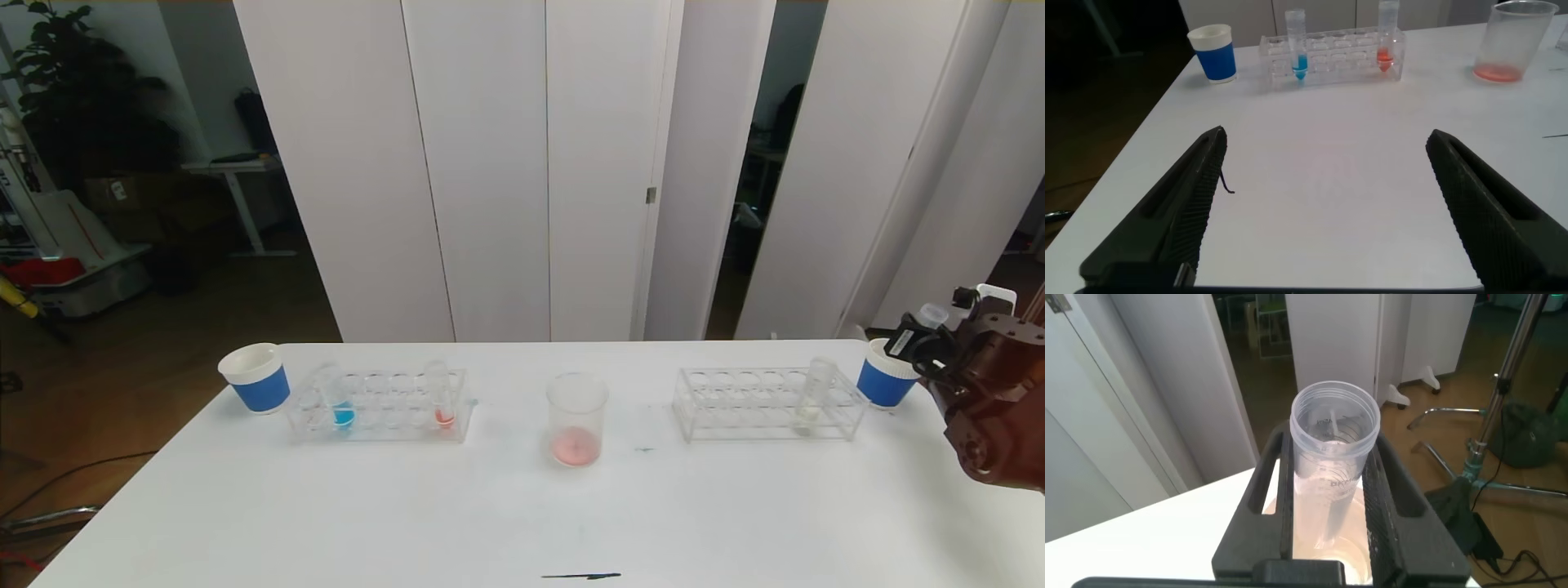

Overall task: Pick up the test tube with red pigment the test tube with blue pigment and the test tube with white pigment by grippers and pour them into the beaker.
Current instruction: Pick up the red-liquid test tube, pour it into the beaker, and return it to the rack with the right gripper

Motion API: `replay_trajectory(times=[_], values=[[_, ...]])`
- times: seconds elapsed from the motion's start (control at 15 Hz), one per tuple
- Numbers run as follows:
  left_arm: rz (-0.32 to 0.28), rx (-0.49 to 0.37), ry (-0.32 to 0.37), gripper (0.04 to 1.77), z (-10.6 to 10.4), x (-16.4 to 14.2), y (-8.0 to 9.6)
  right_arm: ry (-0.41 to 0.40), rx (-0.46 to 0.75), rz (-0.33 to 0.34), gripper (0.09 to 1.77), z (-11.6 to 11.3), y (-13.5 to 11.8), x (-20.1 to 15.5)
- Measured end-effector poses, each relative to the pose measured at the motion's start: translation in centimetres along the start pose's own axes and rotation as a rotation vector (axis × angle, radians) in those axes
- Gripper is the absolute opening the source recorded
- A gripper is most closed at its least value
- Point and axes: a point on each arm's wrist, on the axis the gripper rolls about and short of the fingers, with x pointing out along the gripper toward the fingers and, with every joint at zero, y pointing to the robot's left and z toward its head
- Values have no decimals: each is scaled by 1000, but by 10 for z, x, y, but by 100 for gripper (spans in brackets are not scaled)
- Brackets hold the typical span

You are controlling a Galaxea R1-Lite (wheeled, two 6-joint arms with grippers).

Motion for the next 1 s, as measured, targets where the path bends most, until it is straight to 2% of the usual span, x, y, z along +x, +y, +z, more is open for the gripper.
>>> replay_trajectory(times=[0.33, 0.73, 0.8, 0.87, 0.93, 1.0], values=[[0, 0, 0, 174, 0, 0, 0, 35, 9, -3, 57, -19, -2, 0], [0, 0, 0, 174, 0, 0, 0, 37, 11, -7, 59, -22, -4, 2], [0, -1, 0, 174, 0, 0, 0, 36, 11, -9, 74, -21, -4, 2], [0, 0, 0, 174, 0, 0, 0, 37, 10, -9, 102, -21, -4, 1], [0, 0, 0, 174, 0, 0, 0, 37, 9, -8, 142, -21, -4, 1], [0, 0, 0, 174, 0, 0, 0, 33, 9, -4, 165, -18, -4, 0]])
